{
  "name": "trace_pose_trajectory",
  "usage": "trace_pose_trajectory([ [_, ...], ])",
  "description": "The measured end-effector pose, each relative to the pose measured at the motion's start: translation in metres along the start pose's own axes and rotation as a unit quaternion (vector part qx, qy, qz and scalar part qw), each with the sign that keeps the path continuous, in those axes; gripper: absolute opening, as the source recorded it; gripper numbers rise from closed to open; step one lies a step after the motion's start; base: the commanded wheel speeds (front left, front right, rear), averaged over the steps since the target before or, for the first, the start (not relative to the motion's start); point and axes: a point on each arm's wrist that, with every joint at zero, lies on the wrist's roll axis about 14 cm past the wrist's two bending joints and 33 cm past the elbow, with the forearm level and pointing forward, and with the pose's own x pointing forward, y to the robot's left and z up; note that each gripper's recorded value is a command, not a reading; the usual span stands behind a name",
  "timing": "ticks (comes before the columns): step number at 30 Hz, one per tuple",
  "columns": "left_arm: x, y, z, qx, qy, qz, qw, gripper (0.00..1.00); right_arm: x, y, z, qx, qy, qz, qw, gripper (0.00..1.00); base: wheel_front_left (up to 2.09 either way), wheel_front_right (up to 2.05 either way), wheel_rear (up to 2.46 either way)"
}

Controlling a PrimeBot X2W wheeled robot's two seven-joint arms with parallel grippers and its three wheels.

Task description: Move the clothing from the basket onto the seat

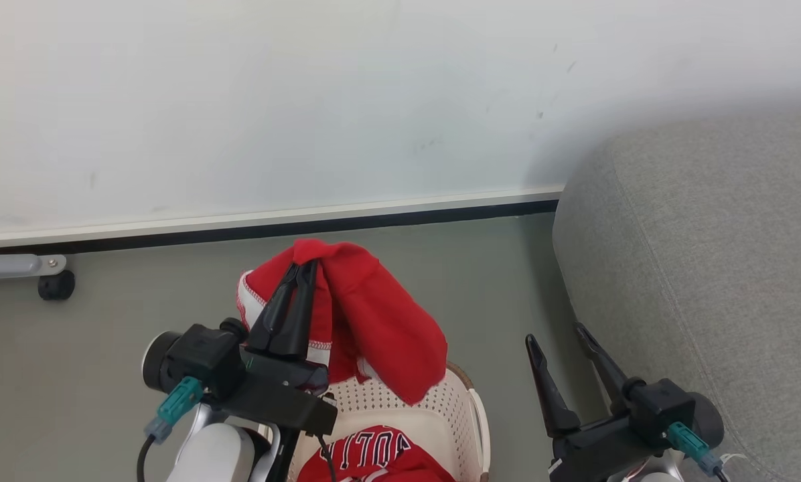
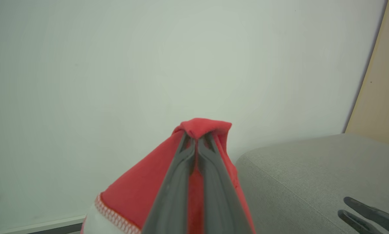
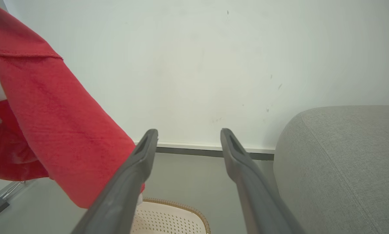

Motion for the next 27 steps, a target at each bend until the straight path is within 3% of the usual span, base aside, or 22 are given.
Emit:
trace_pose_trajectory([
  [21,-0.007,-0.012,0.011,0.001,0.003,-0.011,1.0,0.0,-0.001,0.01,0.006,0.001,-0.007,0.016,1.0,1.0,0.0,0.0,0.0],
  [27,-0.007,-0.014,0.013,0.001,0.006,-0.013,1.0,0.0,0.0,0.027,0.008,0.007,-0.009,0.043,0.999,1.0,0.0,0.0,0.0],
])
